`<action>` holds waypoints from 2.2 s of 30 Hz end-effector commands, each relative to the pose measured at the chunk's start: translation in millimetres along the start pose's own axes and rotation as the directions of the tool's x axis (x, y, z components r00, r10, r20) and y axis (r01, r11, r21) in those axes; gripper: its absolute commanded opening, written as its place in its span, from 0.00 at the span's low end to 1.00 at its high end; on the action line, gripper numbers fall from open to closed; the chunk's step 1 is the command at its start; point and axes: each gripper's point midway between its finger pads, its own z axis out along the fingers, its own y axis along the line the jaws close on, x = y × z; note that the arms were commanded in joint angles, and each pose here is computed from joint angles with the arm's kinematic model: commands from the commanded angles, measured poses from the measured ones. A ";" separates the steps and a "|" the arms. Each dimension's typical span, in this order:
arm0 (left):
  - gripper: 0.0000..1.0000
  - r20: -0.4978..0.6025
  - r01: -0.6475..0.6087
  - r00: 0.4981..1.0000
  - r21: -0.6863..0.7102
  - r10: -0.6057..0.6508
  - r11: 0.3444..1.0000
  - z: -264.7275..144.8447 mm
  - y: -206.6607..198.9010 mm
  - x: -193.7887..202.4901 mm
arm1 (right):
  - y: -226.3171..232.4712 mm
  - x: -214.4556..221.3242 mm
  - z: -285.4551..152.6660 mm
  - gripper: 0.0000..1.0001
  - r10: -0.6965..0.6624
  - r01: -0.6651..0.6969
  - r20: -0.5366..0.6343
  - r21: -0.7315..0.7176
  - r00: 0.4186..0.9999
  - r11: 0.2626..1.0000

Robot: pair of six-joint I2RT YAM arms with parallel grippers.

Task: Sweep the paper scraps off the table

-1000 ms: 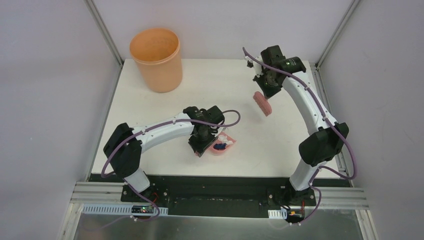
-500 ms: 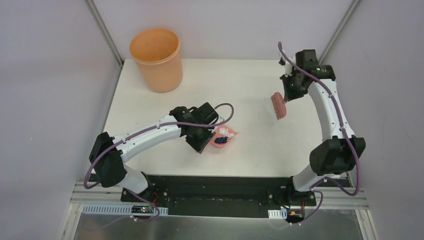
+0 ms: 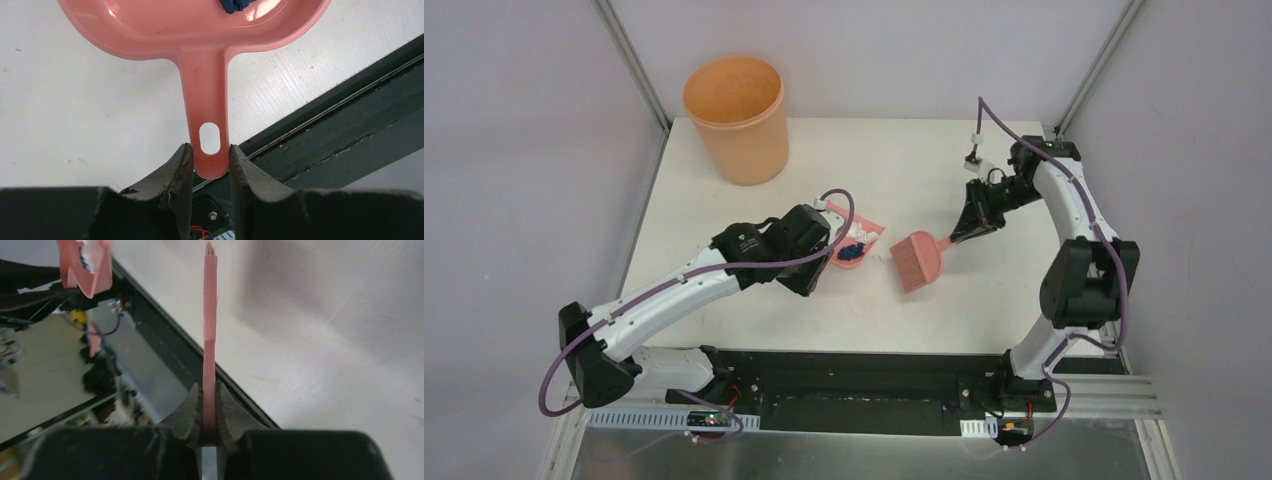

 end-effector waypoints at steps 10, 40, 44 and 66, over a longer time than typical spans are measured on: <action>0.00 0.165 0.072 0.984 -0.022 -0.067 0.997 -20.8 8.3 -21.6 | 20.3 18.9 48.7 0.04 0.205 -0.311 -0.252 -0.524 0.946 0.793; 0.00 0.167 0.003 0.986 -0.067 0.009 0.998 -6.9 10.5 -40.7 | -76.8 23.0 23.7 0.53 0.079 -0.060 -0.054 0.288 0.995 0.956; 0.00 0.181 -0.008 0.983 -0.128 0.032 0.992 -0.6 13.1 -73.9 | -39.0 16.4 13.4 0.53 0.058 -0.068 0.068 0.155 0.996 0.986; 0.00 0.451 0.239 0.867 -0.004 -0.212 0.971 -26.3 42.3 -214.0 | 17.3 38.1 23.4 0.69 -0.105 0.136 0.258 -0.106 0.960 0.985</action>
